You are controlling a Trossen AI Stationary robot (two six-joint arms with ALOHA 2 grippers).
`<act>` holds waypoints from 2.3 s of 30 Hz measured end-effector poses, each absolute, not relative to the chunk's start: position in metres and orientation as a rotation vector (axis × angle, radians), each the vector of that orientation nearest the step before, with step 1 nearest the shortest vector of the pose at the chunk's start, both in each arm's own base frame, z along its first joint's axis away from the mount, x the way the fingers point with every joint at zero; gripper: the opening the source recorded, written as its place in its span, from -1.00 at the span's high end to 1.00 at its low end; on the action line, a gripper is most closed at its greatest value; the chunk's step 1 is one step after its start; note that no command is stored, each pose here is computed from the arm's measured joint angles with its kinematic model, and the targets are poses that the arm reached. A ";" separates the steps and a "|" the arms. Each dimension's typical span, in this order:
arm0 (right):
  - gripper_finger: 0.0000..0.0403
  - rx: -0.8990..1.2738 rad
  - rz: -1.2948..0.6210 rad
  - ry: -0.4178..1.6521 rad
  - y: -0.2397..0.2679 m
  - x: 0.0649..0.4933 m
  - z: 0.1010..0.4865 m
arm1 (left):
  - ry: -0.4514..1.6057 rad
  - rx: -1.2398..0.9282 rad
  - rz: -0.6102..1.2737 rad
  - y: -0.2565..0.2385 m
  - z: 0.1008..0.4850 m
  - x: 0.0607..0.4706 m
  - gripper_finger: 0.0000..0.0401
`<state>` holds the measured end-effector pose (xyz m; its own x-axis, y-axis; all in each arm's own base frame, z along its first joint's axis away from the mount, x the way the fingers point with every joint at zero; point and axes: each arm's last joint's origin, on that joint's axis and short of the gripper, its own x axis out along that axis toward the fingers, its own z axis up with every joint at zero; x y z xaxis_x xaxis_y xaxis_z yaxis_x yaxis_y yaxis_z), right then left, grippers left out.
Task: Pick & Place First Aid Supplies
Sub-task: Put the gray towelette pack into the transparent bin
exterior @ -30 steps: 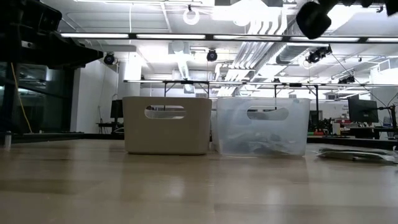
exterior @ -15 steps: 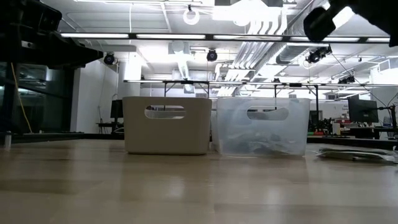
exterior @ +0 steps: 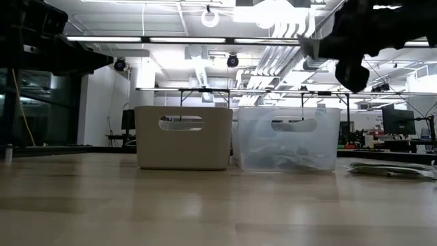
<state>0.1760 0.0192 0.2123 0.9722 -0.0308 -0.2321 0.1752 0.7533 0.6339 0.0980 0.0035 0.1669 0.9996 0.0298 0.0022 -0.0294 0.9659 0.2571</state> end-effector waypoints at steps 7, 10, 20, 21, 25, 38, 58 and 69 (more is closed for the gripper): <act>1.00 0.847 -0.322 0.454 0.005 0.196 0.221 | 0.002 0.260 0.030 0.004 0.167 0.098 0.52; 1.00 0.821 -0.330 0.511 0.003 0.214 0.227 | 0.001 0.260 0.030 0.004 0.167 0.098 0.52; 1.00 0.599 -0.232 0.875 -0.004 0.273 0.216 | 0.001 0.260 0.030 0.004 0.167 0.098 0.52; 1.00 0.587 -0.225 0.906 -0.005 0.278 0.214 | 0.001 0.260 0.030 0.004 0.167 0.098 0.52; 1.00 0.558 -0.219 0.998 -0.011 0.293 0.204 | 0.002 0.260 0.030 0.004 0.167 0.098 0.52; 0.76 0.641 -0.376 1.114 -0.028 0.300 0.193 | 0.001 0.260 0.030 0.004 0.167 0.098 0.52; 0.33 0.748 -0.717 1.227 -0.009 0.249 0.223 | 0.001 0.260 0.030 0.004 0.167 0.098 0.52; 0.33 1.016 -1.001 1.350 0.017 0.225 0.217 | 0.001 0.260 0.030 0.004 0.167 0.098 0.52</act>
